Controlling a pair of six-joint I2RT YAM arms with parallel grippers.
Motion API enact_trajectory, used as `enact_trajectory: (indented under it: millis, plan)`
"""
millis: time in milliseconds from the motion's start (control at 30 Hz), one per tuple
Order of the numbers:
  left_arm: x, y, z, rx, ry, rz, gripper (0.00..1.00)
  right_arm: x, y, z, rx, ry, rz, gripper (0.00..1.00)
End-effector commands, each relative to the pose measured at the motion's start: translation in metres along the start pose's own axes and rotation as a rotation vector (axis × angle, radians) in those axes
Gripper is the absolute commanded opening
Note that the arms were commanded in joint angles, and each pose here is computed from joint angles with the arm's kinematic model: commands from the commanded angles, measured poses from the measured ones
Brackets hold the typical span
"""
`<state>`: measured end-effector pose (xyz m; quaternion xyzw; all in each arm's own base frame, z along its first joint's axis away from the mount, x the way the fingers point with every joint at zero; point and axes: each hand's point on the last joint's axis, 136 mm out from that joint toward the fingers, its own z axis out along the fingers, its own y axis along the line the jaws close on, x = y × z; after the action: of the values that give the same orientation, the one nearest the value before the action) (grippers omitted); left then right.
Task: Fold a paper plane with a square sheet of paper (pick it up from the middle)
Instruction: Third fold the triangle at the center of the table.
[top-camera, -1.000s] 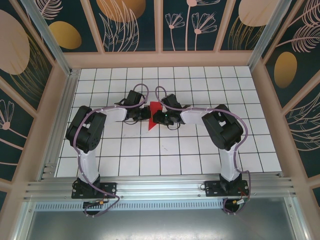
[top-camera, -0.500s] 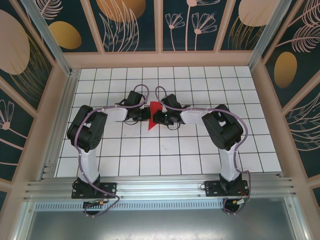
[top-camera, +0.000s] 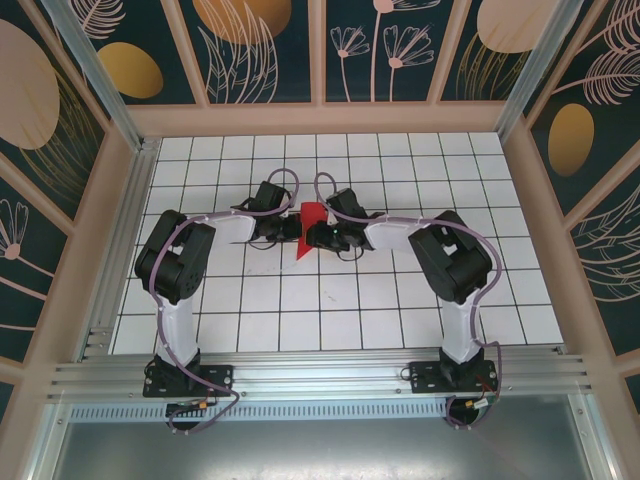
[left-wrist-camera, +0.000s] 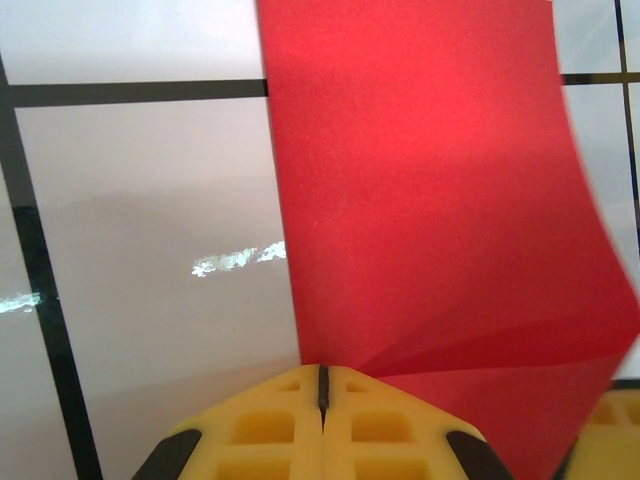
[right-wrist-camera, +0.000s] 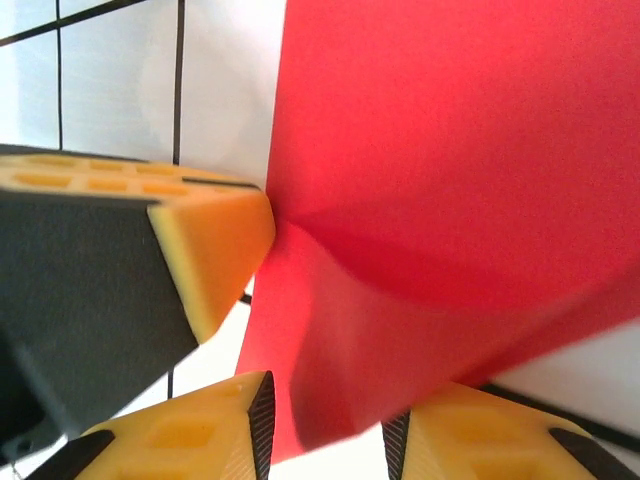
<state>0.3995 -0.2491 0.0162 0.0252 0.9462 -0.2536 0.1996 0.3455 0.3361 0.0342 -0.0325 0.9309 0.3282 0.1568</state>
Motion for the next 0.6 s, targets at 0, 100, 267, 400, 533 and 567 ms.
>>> enact_trajectory:
  millis: [0, 100, 267, 400, 533, 567]
  plan:
    - [0.015, 0.016, 0.010, -0.059, 0.041, -0.002, 0.00, -0.006, 0.023, -0.026, -0.075, -0.059, -0.003, 0.37]
    - [0.018, 0.018, 0.011, -0.061, 0.046, -0.006, 0.00, 0.008, 0.030, -0.027, -0.094, -0.039, -0.009, 0.30]
    - [0.020, 0.020, 0.011, -0.066, 0.049, -0.010, 0.00, 0.027, 0.053, -0.017, -0.150, -0.023, -0.022, 0.17]
    - [0.021, 0.021, 0.011, -0.070, 0.050, -0.012, 0.00, 0.031, 0.055, -0.005, -0.167, -0.025, -0.002, 0.12]
    - [0.022, 0.022, 0.011, -0.076, 0.052, -0.014, 0.00, 0.036, 0.053, 0.005, -0.178, -0.017, 0.005, 0.09]
    - [0.022, 0.023, 0.011, -0.078, 0.050, -0.014, 0.00, 0.037, 0.051, 0.009, -0.175, -0.011, 0.010, 0.09]
